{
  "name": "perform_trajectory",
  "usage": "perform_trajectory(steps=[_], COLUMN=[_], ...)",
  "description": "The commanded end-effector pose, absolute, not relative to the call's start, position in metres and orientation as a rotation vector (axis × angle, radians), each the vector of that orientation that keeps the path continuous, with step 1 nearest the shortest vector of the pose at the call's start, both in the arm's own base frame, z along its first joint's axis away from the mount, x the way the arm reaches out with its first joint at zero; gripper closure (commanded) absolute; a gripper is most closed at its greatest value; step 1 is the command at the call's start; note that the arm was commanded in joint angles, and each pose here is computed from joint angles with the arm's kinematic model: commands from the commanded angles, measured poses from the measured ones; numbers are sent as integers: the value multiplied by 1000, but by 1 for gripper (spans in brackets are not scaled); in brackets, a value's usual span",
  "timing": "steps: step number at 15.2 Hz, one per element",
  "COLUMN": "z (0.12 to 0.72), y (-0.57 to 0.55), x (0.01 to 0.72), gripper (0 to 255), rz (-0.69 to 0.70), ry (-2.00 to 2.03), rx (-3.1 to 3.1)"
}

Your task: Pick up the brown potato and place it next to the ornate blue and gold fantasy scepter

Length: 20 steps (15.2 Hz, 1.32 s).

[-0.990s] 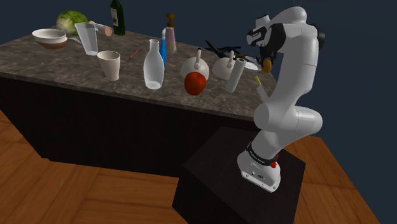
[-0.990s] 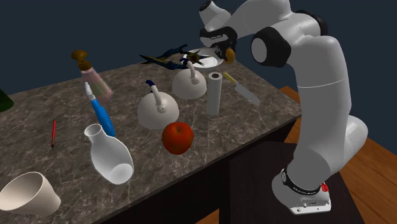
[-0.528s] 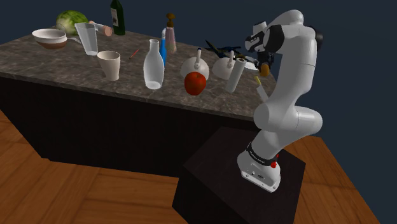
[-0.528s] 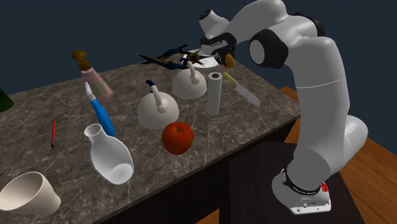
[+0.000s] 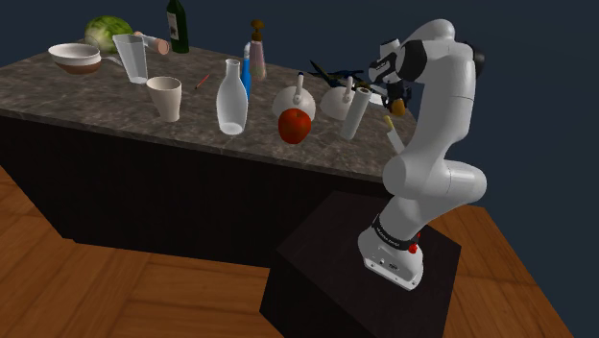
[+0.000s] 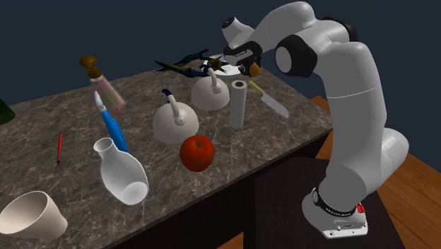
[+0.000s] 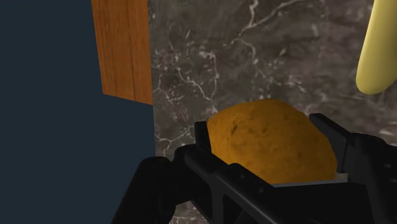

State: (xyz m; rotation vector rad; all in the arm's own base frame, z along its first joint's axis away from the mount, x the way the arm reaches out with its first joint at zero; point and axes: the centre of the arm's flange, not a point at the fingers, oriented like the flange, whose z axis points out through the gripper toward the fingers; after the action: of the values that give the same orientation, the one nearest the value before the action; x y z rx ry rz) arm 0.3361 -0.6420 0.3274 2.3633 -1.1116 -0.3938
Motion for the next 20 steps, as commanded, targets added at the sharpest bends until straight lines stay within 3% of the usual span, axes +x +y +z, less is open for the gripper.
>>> perform_trajectory(steps=[1, 5, 6, 20], z=[319, 319, 317, 360], y=[-641, -641, -643, -625], x=[338, 338, 340, 361], gripper=[255, 255, 0, 0], rz=[-402, -402, -402, -402], ry=[-1108, -1108, -1108, -1108], rx=[2372, 2372, 2372, 2372])
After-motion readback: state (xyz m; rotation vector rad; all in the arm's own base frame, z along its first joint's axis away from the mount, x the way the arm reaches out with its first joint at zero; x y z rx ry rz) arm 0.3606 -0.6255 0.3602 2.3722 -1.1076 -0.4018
